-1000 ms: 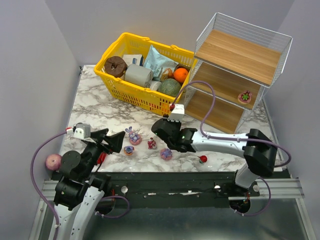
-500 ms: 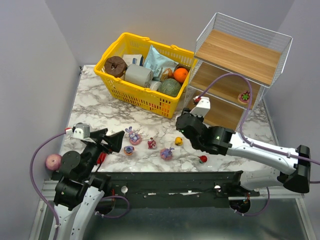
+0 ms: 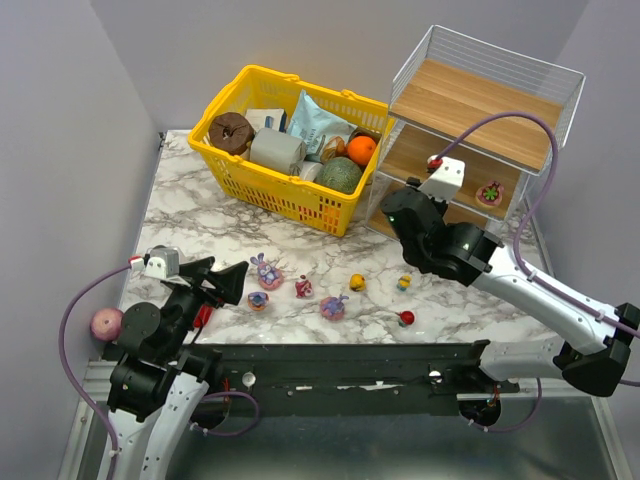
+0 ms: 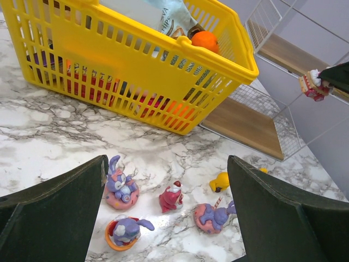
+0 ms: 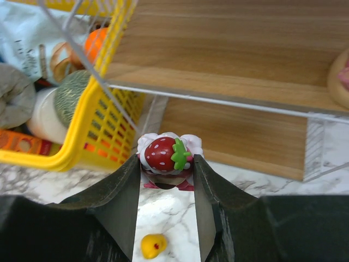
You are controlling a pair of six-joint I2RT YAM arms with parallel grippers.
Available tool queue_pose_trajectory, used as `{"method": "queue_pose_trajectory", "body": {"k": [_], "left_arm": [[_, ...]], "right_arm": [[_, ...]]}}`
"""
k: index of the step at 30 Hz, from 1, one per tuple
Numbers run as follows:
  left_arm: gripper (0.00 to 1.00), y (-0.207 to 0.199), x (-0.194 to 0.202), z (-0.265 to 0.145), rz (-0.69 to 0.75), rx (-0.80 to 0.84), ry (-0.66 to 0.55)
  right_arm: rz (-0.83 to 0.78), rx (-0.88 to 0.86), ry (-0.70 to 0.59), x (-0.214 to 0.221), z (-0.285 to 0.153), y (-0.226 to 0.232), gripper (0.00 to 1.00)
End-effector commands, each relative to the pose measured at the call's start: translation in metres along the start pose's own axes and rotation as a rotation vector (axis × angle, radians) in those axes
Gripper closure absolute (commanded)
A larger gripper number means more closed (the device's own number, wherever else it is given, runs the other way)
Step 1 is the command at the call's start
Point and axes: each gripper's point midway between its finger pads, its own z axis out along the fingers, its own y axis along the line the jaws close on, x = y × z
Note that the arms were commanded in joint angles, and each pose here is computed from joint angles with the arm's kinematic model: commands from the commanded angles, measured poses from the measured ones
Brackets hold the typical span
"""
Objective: Place and organize the plastic toys onto the shelf
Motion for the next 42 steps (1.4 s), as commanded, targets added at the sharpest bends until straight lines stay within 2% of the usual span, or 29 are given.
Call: {"method": "queue_pose_trajectory", "body": {"k": [1,15,30,42], "left_arm": [[0.01,0.004,0.0,0.0,0.006,-0.017,-0.01],[0.01,0.004,-0.001,0.0,0.006,-0.017,-0.013],[0.01,0.004,-0.001,0.0,0.005,-0.016,-0.013],[0.01,0.004,-0.001,-0.001,0.005,-0.02,-0.016]], "right_arm": [[0.001,0.118,-0.084,-0.033,0.003,-0.032,0.99],[-0.022,0.277,-0.141,-0.058,0.026,-0.067,0.99],[-0.053,0.244,-0.12,-0.046,0.053,-0.066,0.98],[-0.067,0.26,-0.093,-0.03,0.07,-0.066,0.94]]}}
